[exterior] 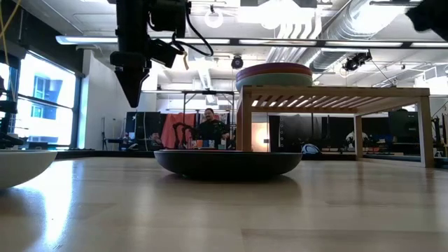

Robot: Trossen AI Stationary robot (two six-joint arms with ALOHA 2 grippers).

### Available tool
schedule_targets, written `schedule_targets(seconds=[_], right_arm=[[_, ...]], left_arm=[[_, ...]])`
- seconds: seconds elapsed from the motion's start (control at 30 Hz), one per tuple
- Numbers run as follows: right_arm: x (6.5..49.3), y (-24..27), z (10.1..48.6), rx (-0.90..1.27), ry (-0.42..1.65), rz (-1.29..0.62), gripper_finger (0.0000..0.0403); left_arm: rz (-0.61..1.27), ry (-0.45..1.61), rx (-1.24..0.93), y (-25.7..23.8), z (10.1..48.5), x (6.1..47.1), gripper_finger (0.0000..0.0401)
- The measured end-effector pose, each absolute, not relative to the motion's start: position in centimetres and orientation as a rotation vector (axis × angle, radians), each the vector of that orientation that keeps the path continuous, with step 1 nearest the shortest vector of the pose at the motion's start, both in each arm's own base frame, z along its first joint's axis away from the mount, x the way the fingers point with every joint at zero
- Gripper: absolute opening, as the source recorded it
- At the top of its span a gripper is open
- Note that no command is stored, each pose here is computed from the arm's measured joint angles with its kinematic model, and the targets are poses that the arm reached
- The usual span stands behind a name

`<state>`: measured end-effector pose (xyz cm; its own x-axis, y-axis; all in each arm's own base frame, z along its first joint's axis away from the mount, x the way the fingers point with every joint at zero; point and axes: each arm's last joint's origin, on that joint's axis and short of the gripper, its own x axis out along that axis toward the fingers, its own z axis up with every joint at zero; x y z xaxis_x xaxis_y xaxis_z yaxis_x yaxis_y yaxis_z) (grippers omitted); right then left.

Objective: Place and stack plates onto a shelf
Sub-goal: Put the bottom right blue plate on the shelf

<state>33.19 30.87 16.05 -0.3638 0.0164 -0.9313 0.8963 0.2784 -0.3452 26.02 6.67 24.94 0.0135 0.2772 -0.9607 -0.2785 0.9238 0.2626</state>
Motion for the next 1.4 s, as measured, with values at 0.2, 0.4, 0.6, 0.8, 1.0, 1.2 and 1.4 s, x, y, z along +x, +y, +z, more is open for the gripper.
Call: schedule_targets(seconds=[0.2,0.4,0.6,0.8,1.0,1.2,1.4], right_arm=[[33.4,30.4,15.5,0.845,1.658,-1.227,0.0100],[33.4,30.0,14.4,0.839,1.687,-1.230,0.0064],[33.9,29.9,14.5,0.863,1.698,-1.193,0.0006],[34.4,29.6,15.9,0.864,1.676,-1.187,0.0002],[35.0,29.5,18.2,0.899,1.578,-1.170,0.0000],[35.4,29.6,19.6,0.951,1.499,-1.153,0.0000],[35.7,29.7,20.7,0.996,1.430,-1.141,0.0000]], left_arm=[[0.433,1.495,-0.001,6.7,24.9,26.0,0.0117],[0.413,1.493,0.021,6.7,24.9,26.1,0.0117],[0.409,1.494,0.025,6.7,24.9,26.1,0.0117],[0.409,1.493,0.025,6.7,24.9,26.1,0.0117],[0.409,1.493,0.025,6.7,24.9,26.1,0.0117],[0.409,1.493,0.025,6.7,25.0,26.1,0.0117],[0.409,1.493,0.025,6.7,25.0,26.1,0.0117]])
